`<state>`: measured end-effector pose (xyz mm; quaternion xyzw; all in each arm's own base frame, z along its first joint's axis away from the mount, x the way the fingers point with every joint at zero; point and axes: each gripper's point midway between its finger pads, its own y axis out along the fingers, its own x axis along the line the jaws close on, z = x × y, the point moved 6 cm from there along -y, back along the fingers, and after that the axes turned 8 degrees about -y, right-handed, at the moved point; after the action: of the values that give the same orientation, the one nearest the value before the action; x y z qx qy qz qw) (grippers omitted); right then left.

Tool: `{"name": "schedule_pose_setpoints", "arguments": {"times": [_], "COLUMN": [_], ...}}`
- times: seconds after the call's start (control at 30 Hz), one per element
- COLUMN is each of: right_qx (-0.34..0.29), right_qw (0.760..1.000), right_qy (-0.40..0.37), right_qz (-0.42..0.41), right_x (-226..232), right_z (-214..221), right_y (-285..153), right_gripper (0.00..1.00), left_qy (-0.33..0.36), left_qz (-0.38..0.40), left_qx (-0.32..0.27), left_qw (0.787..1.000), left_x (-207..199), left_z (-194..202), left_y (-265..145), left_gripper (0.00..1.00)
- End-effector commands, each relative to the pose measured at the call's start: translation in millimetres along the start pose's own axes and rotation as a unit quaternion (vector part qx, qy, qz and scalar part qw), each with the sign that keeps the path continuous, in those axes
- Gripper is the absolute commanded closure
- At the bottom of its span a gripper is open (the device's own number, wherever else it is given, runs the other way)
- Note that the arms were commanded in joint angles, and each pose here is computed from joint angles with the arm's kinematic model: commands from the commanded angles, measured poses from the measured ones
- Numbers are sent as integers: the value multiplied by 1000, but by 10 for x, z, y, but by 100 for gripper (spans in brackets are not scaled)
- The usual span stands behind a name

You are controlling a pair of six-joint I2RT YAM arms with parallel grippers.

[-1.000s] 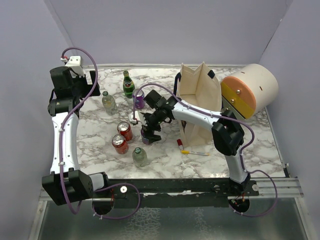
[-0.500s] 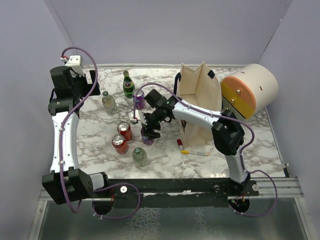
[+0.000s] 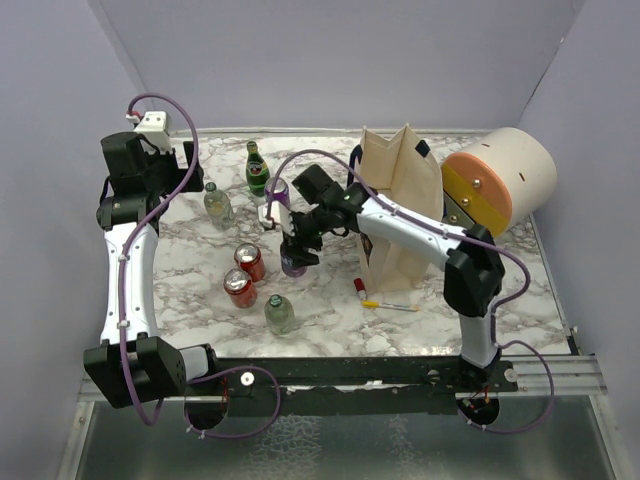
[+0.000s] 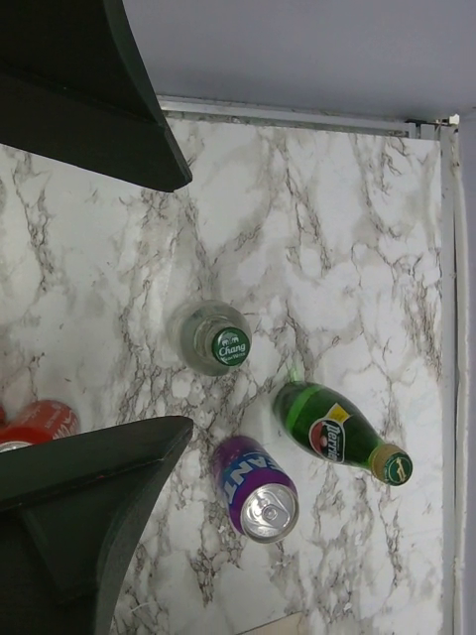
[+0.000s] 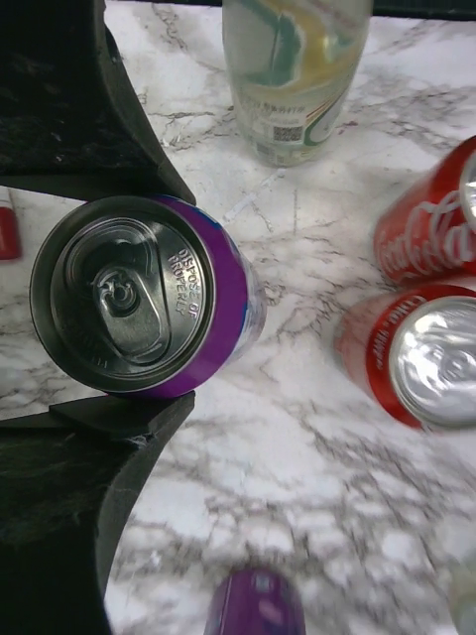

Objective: Place the beverage into the canvas bag
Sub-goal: Pick up the drink from the center of the board.

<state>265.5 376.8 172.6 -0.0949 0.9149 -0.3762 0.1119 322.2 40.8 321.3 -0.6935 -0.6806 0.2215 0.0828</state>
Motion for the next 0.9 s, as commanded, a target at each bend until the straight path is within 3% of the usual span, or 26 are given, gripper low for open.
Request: {"name": "schedule_pose_setpoints", "arguments": {"times": [0.0, 0.23, 0.5, 0.7, 0.87], "right_qx": [-95, -145, -151, -108, -73], "right_qw": [987, 957, 893, 864, 856], "right_qy": [-34, -1, 56, 127, 148], "right_qz": [127, 251, 419, 474, 490], "right_x": [-240, -468, -554, -576, -571], "right_z": [-793, -1017, -887, -439, -155], "right_y": [-944, -2024, -3091, -3365, -3325], "right_gripper": [57, 58, 60, 62, 63], "left_qy": [16, 35, 63, 59, 36], "left_qz": [35, 66, 125, 205, 272], "left_qx": [-13, -3, 8, 21, 35], "left_qw": [999, 997, 990, 977, 961], "left_x": [-127, -351, -835, -1407, -2006], "left_z": [-135, -215, -244, -242, -243], "left_y": [-42, 90, 302, 468, 479], "left_gripper": [1, 1, 1, 1, 1]}}
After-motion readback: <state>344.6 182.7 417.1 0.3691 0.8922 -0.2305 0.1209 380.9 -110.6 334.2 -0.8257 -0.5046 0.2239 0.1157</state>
